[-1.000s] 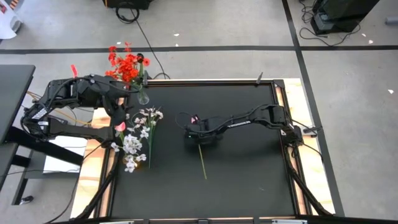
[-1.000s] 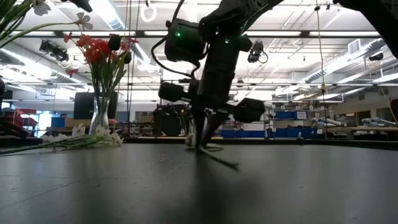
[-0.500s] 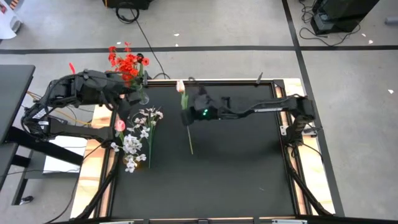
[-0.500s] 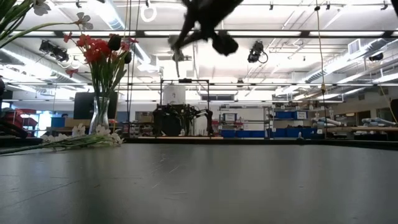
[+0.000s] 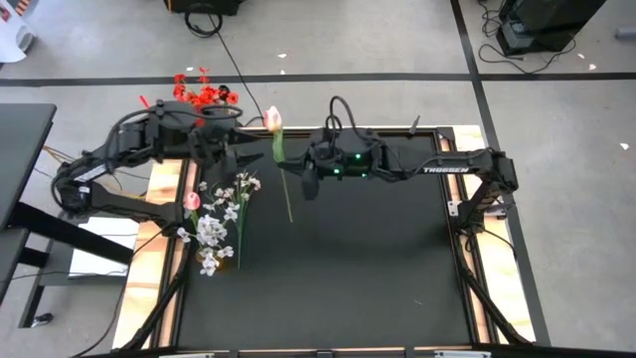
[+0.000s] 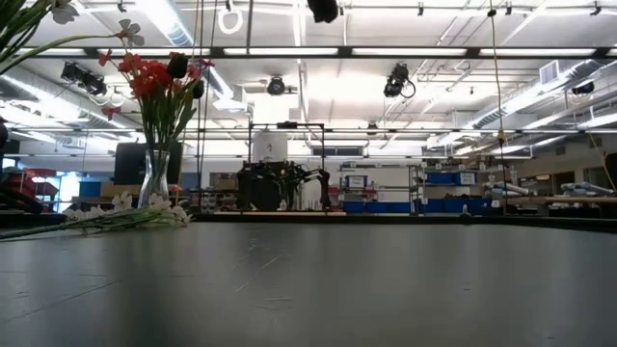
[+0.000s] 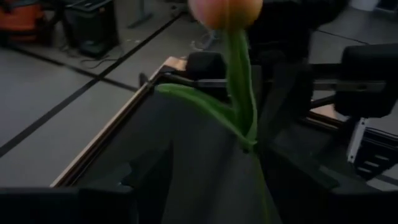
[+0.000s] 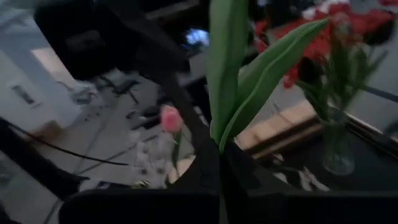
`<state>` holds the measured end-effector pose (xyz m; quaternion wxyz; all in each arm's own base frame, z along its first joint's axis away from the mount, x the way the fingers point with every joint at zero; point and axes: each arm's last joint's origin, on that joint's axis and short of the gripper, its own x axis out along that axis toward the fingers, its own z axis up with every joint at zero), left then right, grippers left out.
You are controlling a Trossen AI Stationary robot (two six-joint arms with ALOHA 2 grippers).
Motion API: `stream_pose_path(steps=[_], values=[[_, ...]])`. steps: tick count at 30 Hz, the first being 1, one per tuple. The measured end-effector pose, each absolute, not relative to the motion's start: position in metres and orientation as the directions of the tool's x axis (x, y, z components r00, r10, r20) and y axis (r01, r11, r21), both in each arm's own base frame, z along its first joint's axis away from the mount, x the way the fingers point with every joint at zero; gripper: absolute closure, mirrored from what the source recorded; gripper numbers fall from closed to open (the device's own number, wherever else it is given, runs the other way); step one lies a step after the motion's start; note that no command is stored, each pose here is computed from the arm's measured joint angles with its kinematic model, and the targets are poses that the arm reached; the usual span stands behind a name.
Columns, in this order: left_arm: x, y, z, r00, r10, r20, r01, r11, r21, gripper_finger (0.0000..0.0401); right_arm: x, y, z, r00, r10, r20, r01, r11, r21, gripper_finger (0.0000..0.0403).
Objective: Sort flowers into vase by color
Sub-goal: Put the pink flower into the yellow vase
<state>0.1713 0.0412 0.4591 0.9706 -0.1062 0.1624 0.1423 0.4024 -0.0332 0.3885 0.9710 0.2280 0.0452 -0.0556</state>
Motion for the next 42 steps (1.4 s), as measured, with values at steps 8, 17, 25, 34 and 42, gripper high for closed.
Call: stream_pose_path(steps=[8, 17, 25, 34, 42], values=[[0.200, 0.045, 0.457, 0.939, 0.153, -0.307, -0.215, 0.960, -0.179, 0.0158, 0.403, -0.034, 0.394, 0.998, -0.023, -0.062, 0.046, 0.917, 0.396, 0.0398], [0.213, 0.047, 0.455, 0.948, 0.113, -0.299, -0.176, 0.966, -0.191, 0.0220, 0.403, -0.034, 0.397, 1.000, -0.006, -0.029, 0.016, 0.934, 0.357, 0.0398], [0.211, 0.046, 0.457, 0.954, 0.103, -0.280, -0.158, 0.971, -0.181, 0.0386, 0.403, -0.035, 0.397, 1.000, -0.009, -0.025, 0.017, 0.943, 0.333, 0.0385], [0.207, 0.047, 0.459, 0.951, 0.143, -0.275, -0.189, 0.970, -0.151, 0.0390, 0.386, -0.036, 0.404, 0.993, -0.063, -0.104, 0.088, 0.962, 0.257, 0.0258], [0.186, 0.044, 0.465, 0.943, 0.211, -0.258, -0.243, 0.965, -0.101, 0.0391, 0.326, -0.045, 0.447, 0.981, -0.167, -0.103, 0.183, 0.967, 0.175, 0.0238]])
